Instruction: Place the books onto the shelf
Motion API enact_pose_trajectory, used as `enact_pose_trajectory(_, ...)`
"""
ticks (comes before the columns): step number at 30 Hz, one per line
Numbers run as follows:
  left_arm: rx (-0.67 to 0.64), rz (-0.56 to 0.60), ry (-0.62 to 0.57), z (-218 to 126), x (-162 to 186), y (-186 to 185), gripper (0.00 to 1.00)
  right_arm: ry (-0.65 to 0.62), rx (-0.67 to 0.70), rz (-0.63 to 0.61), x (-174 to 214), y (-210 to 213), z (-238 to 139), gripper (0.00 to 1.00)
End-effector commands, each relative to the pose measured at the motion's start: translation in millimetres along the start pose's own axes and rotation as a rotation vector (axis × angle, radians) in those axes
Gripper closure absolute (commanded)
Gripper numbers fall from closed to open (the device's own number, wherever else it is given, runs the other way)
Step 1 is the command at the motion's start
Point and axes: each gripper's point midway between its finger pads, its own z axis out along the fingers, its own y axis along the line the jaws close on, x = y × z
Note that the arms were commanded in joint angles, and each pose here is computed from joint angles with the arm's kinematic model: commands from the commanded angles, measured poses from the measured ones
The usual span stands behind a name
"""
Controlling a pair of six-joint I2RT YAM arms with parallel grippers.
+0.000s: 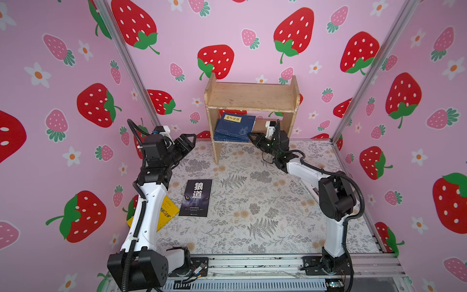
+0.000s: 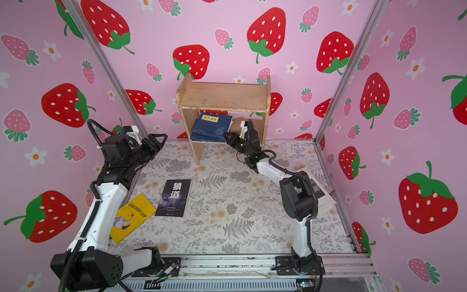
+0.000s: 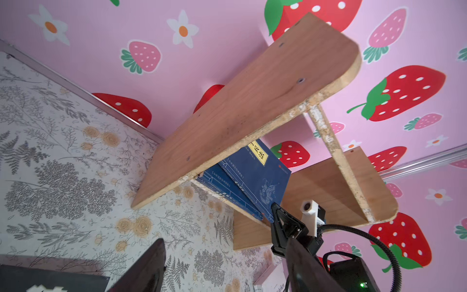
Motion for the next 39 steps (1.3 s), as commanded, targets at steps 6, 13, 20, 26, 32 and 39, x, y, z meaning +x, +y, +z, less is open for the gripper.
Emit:
enact_pose_trajectory(6, -0.067, 0.008, 0.003, -11, 11, 21, 0.24, 0.048, -0.098, -0.111, -10, 27, 0, 1.00)
enact_pose_trajectory(13, -0.077, -0.003, 0.005, -11, 12, 25, 0.24, 0.076, -0.087, -0.121, -10, 21, 2, 1.00)
enact_pose_trajectory(20, -0.074, -0.005, 0.011, -10, 15, 26, 0.24, 0.097, -0.082, -0.135, -11, 17, 8, 1.00)
enact_pose_trajectory(26, -0.096, 0.006, 0.019, -14, 19, 31, 0.24, 0.106, -0.089, -0.122, -9, 16, 12, 1.00)
enact_pose_trajectory(32, -0.102, 0.008, 0.018, -16, 19, 32, 0.23, 0.121, -0.096, -0.120, -6, 19, 11, 1.00)
enact_pose_trajectory(39, -0.097, 0.003, 0.039, -14, 26, 35, 0.23, 0.133, -0.084, -0.123, -3, 17, 12, 0.98)
